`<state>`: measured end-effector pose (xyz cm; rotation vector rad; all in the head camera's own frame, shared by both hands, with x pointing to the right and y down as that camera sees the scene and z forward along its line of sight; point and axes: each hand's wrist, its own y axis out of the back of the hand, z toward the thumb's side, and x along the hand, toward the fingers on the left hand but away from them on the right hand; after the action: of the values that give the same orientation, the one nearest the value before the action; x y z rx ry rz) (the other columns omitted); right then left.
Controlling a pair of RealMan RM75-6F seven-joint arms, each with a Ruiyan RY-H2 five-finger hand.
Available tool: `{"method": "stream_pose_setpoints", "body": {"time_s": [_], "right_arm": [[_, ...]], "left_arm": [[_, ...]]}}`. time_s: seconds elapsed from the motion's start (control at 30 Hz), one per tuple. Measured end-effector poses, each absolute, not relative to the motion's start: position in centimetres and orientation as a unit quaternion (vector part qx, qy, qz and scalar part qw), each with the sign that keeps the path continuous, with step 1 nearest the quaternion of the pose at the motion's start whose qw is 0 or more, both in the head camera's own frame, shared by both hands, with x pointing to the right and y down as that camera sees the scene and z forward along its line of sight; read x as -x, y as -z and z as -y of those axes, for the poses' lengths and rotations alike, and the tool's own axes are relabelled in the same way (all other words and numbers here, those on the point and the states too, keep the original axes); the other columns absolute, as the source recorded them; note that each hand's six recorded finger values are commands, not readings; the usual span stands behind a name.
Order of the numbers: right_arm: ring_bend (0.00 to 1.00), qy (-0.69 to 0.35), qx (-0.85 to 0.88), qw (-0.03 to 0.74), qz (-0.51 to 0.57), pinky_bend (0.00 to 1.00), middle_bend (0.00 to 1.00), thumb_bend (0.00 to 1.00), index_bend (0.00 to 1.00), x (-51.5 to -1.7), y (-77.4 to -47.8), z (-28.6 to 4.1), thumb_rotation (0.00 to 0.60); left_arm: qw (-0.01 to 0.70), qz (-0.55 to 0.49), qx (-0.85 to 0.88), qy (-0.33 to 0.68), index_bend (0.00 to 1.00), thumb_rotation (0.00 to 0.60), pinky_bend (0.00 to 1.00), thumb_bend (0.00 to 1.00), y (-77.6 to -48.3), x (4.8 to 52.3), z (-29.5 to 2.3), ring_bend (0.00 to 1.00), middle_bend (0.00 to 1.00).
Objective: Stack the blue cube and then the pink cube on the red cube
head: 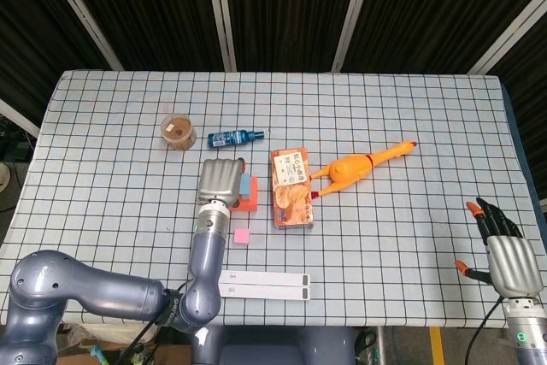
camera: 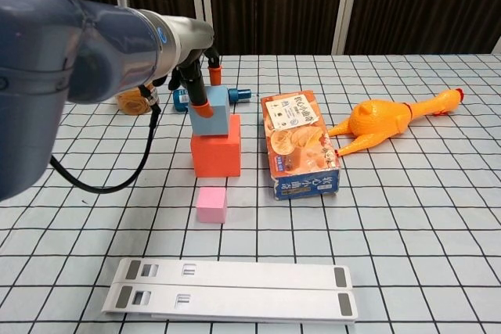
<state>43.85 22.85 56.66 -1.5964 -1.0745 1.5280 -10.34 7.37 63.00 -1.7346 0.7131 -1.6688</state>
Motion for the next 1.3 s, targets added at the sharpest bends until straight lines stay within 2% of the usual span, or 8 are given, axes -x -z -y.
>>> {"method": "stream_pose_setpoints", "body": {"time_s": [1.03,1.3], "right_arm": [[0.1,-0.588,0.612,0.335,0.409,0.21,0.07,0.16,0.1,-43.84,-56.74,-22.86,0.6],[0.1,-0.589,0.611,0.335,0.409,0.21,0.07,0.16,0.1,-43.89,-56.75,-22.82,0.6]], "left_arm": [[0.316,-0.268,0.653,0.634,0.33,0.6,0.77,0.31,-63.02,10.24,-7.5,0.75,0.92],[0.317,-0.266,0.656,0.631,0.28,0.6,0.77,0.31,-62.96,9.98,-7.64,0.75,0.92]]}}
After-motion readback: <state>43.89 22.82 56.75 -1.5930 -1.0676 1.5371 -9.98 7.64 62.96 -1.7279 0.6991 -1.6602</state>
